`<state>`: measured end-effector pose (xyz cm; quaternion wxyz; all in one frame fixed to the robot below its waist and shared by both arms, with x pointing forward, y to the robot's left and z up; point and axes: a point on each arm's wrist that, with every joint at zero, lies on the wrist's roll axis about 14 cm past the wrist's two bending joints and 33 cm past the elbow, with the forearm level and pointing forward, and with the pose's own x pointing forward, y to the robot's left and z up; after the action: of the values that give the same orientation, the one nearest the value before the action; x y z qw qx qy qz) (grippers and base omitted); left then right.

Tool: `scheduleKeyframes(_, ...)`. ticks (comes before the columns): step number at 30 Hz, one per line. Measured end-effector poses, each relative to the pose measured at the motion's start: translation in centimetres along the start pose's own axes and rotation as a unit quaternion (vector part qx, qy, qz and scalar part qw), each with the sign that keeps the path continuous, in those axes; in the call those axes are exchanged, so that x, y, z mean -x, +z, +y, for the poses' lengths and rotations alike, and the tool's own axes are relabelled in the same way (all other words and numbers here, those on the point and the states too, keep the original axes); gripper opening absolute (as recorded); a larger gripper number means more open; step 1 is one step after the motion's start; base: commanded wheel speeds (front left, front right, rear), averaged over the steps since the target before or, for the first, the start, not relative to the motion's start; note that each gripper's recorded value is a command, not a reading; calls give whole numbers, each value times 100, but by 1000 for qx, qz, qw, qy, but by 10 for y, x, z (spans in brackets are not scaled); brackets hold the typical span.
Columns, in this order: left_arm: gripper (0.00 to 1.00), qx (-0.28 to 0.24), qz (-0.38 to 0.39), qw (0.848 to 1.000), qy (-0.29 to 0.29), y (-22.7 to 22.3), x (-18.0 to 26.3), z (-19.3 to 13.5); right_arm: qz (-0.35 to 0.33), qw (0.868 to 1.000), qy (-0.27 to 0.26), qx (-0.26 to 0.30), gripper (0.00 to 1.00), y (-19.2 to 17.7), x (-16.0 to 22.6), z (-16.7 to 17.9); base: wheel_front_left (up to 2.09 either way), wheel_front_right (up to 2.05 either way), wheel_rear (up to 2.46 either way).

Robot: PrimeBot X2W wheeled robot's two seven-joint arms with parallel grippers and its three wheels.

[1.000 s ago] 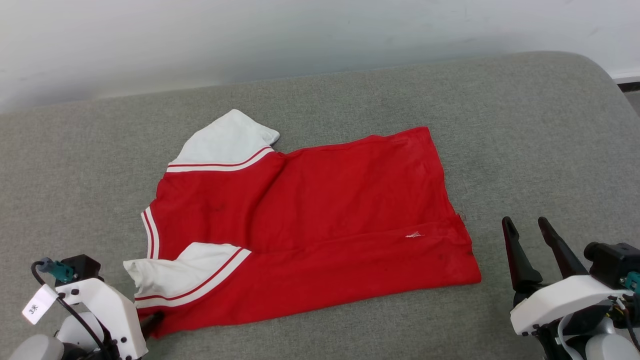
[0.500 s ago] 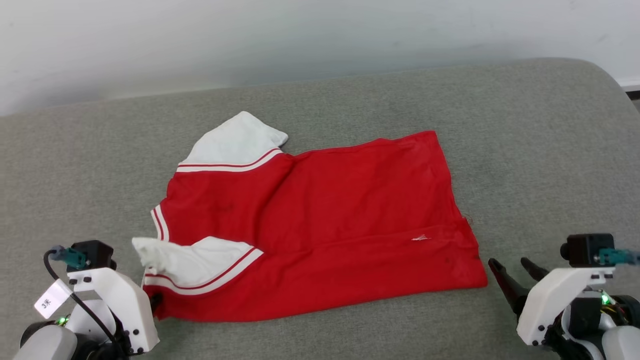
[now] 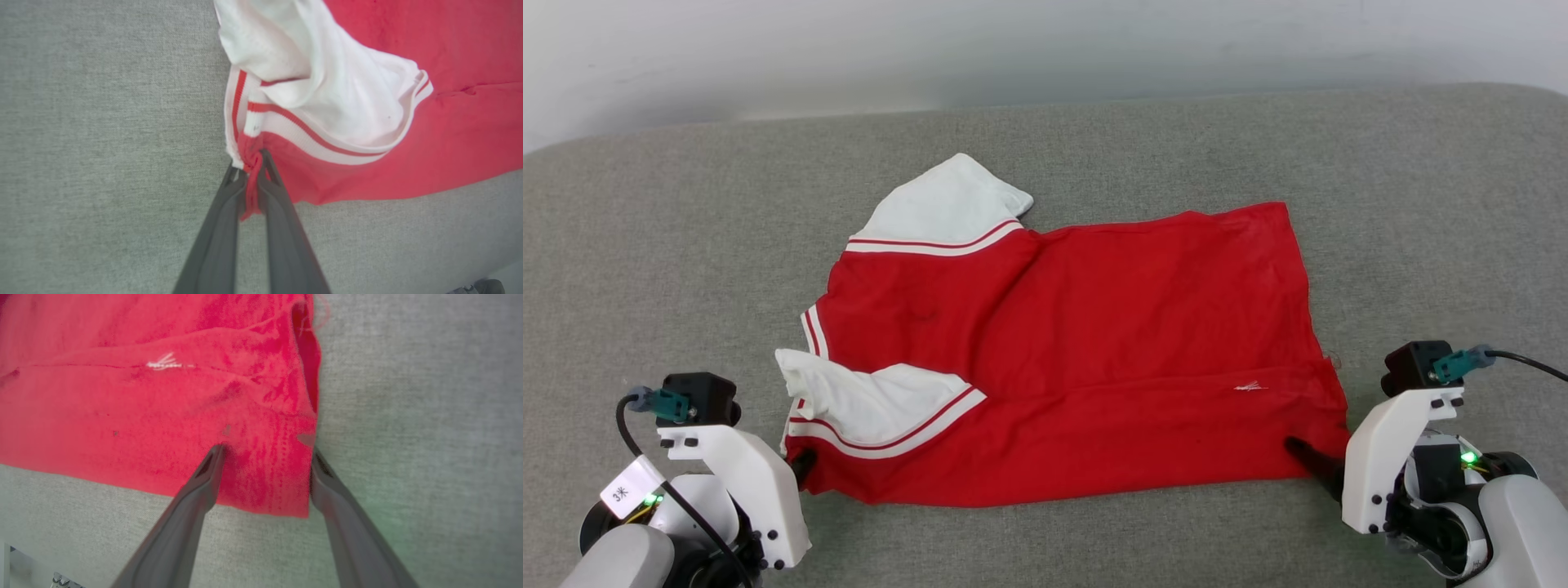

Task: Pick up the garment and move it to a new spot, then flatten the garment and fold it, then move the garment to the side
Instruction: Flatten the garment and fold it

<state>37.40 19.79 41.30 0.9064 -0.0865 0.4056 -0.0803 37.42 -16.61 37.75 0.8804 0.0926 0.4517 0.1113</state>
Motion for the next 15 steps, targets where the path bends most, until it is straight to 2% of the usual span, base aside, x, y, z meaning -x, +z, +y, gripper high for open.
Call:
scheduleKeyframes(4, 0, 5, 3, 1000, 0, -3, -1, 0, 24, 1000, 17, -11, 100, -7, -8, 7, 0, 0, 0)
scheduleKeyframes(5, 0, 6, 5, 1000, 0, -5, -2, 0, 23, 999, 19, -12, 55, -6, -9, 8, 0, 0, 0)
scheduleKeyframes(6, 0, 7, 6, 1000, -1, -6, -2, 0, 23, 999, 20, -13, 31, -6, -9, 8, 0, 0, 0)
scheduleKeyframes(7, 0, 8, 8, 1000, 0, -7, -1, 0, 22, 999, 20, -14, 0, -6, -9, 8, 0, 0, 0)
scheduleKeyframes(15, 0, 8, -7, 1000, -4, -6, 6, -4, -4, 1000, 21, -21, 0, 2, -2, 6, 0, 0, 0)
